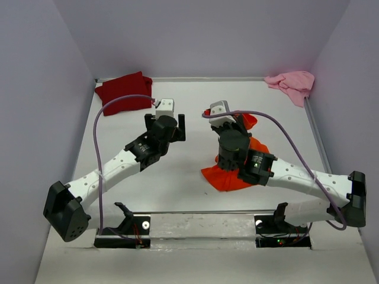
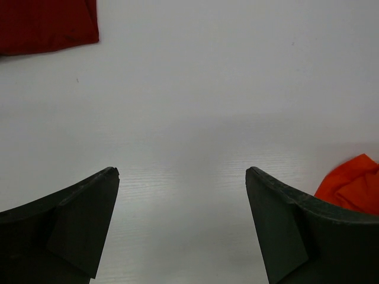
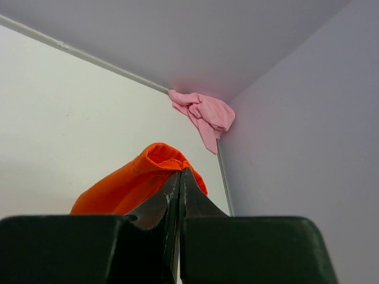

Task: Fold and stack the t-shirts
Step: Flatten the tshirt out

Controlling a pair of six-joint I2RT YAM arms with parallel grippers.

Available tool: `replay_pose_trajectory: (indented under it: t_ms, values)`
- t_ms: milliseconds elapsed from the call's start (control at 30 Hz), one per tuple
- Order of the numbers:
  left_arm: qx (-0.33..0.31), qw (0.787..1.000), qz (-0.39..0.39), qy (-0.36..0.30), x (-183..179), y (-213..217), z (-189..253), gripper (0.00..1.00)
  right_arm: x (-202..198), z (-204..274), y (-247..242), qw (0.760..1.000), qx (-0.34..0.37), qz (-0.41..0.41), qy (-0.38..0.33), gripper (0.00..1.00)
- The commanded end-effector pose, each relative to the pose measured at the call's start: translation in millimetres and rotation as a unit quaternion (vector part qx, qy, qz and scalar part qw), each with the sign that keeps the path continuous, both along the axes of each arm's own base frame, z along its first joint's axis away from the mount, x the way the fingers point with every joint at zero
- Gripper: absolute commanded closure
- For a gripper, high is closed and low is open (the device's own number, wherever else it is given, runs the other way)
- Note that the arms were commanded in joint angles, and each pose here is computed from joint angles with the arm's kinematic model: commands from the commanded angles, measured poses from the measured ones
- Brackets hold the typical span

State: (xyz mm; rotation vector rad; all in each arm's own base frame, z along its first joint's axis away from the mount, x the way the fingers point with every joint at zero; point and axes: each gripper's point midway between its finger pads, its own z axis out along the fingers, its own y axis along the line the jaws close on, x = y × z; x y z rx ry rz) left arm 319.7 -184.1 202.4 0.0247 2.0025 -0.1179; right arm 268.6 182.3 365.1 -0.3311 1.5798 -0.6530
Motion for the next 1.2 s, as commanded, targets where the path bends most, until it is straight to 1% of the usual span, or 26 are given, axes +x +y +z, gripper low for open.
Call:
replay_pose_trajectory:
  t_ms: [0,33,100,133,167,200,233,267,300,400,433,467,500,533,633,667,700,767,867,1000,1067,1100,1133,1167]
  values:
    - [-0.033,0.997,-0.015,-0.062,9,-8,58,0.02,-2,-18,-5,0.999,0.044,-0.012,-0.01,1.0]
    - [-0.035,0.997,-0.013,-0.07,7,-4,64,0.02,1,-24,-6,0.999,0.052,-0.012,-0.011,1.0]
    - [-0.039,0.996,-0.012,-0.078,2,2,56,0.02,4,-25,6,0.991,0.131,0.03,-0.009,1.0]
    - [-0.057,0.993,-0.009,-0.098,-1,5,67,0.02,-3,-53,-4,0.993,0.088,0.045,0.071,1.0]
    - [-0.059,0.993,-0.006,-0.1,-3,8,63,0.02,1,-51,3,0.975,0.192,0.06,0.097,1.0]
    - [-0.057,0.993,-0.003,-0.099,-6,13,56,0.02,12,-50,12,0.94,0.298,0.097,0.131,1.0]
    - [-0.056,0.993,-0.002,-0.1,-7,14,54,0.02,18,-42,16,0.929,0.331,0.116,0.12,1.0]
    - [-0.051,0.994,0.001,-0.097,-8,17,49,0.02,23,-43,13,0.926,0.337,0.119,0.117,1.0]
    - [-0.049,0.994,0.003,-0.097,-8,18,48,0.02,35,-47,-1,0.926,0.344,0.101,0.117,1.0]
    - [-0.044,0.995,0.003,-0.095,-7,18,45,0.02,57,-71,-20,0.93,0.335,0.062,0.139,1.0]
    - [-0.043,0.995,0.002,-0.094,-7,18,44,0.02,68,-76,-41,0.931,0.337,0.03,0.135,1.0]
    - [-0.043,0.995,0.004,-0.093,-7,18,43,0.02,71,-83,-53,0.933,0.334,0.01,0.137,1.0]
    - [-0.042,0.995,0.003,-0.091,-7,18,40,0.02,76,-84,-75,0.934,0.332,-0.02,0.128,1.0]
    - [-0.042,0.995,0.001,-0.089,-7,17,39,0.02,75,-84,-80,0.936,0.33,-0.03,0.123,1.0]
    - [-0.049,0.996,-0.008,-0.08,-6,10,34,0.02,74,-78,-132,0.942,0.307,-0.108,0.087,1.0]
    - [-0.054,0.995,-0.012,-0.079,-5,6,35,0.02,72,-74,-142,0.944,0.295,-0.12,0.081,1.0]
    - [-0.06,0.995,-0.025,-0.072,-5,-1,33,0.02,69,-70,-155,0.944,0.287,-0.147,0.064,1.0]
    - [-0.07,0.996,-0.032,-0.051,-3,-11,25,0.02,66,-67,-169,0.943,0.281,-0.173,0.054,1.0]
    - [-0.075,0.995,-0.048,-0.039,0,-22,22,0.02,64,-75,-203,0.931,0.277,-0.235,0.042,1.0]
    - [-0.059,0.997,-0.035,-0.041,-1,-11,16,0.02,57,-85,-227,0.919,0.27,-0.287,0.027,1.0]
    - [-0.062,0.996,-0.031,-0.052,-3,-6,20,0.02,53,-86,-241,0.913,0.261,-0.313,0.016,1.0]
    - [-0.064,0.996,-0.031,-0.054,-5,-5,22,0.02,53,-85,-241,0.913,0.26,-0.313,0.017,1.0]
    - [-0.066,0.996,-0.028,-0.059,-6,-3,26,0.02,54,-84,-242,0.913,0.264,-0.311,0.017,0.92]
    - [-0.067,0.996,-0.027,-0.061,-6,-2,28,0.02,55,-81,-240,0.914,0.268,-0.305,0.018,0.74]
